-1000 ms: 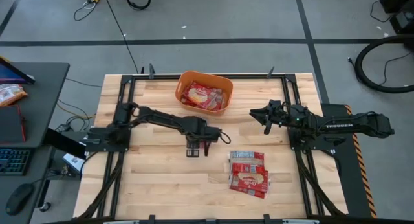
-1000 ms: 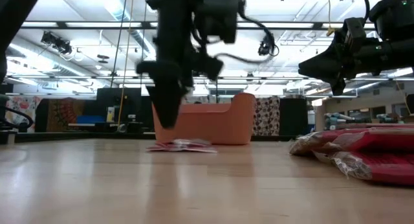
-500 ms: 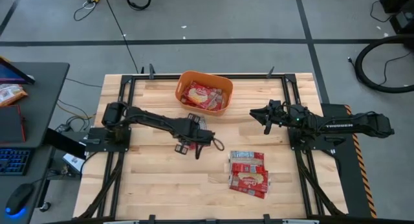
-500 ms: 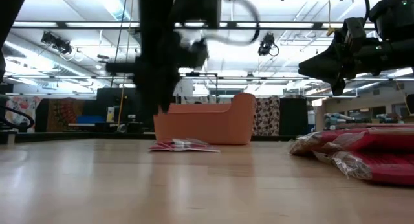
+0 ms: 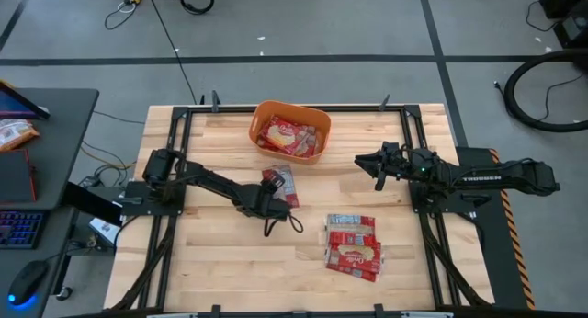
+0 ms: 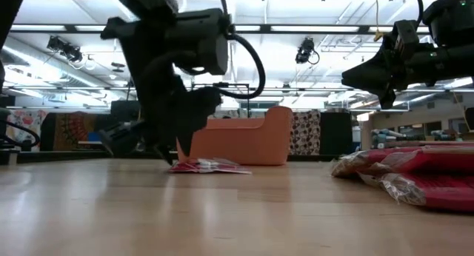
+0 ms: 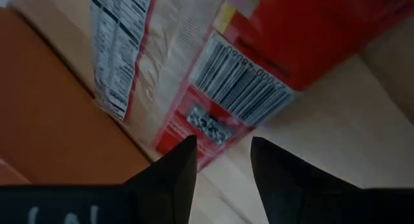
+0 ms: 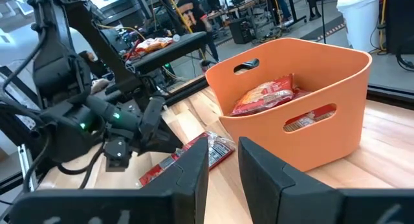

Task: Sort popcorn bags into baskets
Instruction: Put the red popcorn bag into the orange bin

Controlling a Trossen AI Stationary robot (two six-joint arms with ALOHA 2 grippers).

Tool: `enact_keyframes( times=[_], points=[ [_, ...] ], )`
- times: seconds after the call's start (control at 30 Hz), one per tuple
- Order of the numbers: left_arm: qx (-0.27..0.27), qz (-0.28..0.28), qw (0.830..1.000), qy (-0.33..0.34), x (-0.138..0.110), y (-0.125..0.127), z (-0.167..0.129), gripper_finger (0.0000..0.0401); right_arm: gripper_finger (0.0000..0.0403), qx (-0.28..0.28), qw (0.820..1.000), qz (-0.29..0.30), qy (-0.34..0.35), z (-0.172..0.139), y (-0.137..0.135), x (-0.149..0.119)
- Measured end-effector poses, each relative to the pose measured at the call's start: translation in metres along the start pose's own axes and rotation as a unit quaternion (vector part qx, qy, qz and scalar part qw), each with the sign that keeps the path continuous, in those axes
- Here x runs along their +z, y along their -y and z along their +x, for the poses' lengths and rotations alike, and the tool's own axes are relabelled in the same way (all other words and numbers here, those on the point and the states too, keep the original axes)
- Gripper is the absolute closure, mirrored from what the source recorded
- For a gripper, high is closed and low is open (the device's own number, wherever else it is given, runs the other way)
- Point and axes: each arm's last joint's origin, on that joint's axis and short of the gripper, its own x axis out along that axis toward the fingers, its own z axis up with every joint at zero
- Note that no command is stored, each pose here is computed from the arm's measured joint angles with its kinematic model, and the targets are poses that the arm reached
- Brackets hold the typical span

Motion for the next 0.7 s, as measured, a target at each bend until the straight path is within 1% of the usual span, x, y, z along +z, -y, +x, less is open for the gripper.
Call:
enact_keyframes(
  times=[0.17,0.23,0.3,0.33,0.43,0.47,0.63,0.7],
  points=[
    [0.016,0.005,1.0,0.009,-0.002,0.005,0.009,0.0251,0.0313,0.0,1.0,0.0,0.0,0.0,0.0,0.0],
    [0.014,0.009,1.0,0.016,-0.003,0.006,0.012,0.026,0.0313,0.0,1.0,0.0,0.0,0.0,0.0,0.0],
    [0.006,0.014,1.0,0.02,-0.005,0.009,0.015,0.0281,0.0313,0.0,1.0,0.0,0.0,0.0,0.0,0.0],
    [0.002,0.017,1.0,0.022,-0.005,0.01,0.015,0.0298,0.0313,0.0,1.0,0.0,0.0,0.0,0.0,0.0],
    [-0.003,0.013,1.0,0.021,-0.006,0.013,0.017,0.0367,0.0313,0.0,1.0,0.0,0.0,0.0,0.0,0.0],
    [-0.004,0.005,1.0,0.022,-0.006,0.013,0.017,0.0383,0.0313,0.0,1.0,0.0,0.0,0.0,0.0,0.0],
    [-0.015,-0.029,0.999,0.026,-0.004,0.009,0.013,0.0394,0.0313,0.0,1.0,0.0,0.0,0.0,0.0,0.0],
    [-0.037,-0.046,0.998,0.029,-0.004,0.003,0.006,0.0396,0.0313,0.0,1.0,0.0,0.0,0.0,0.0,0.0]
  ],
)
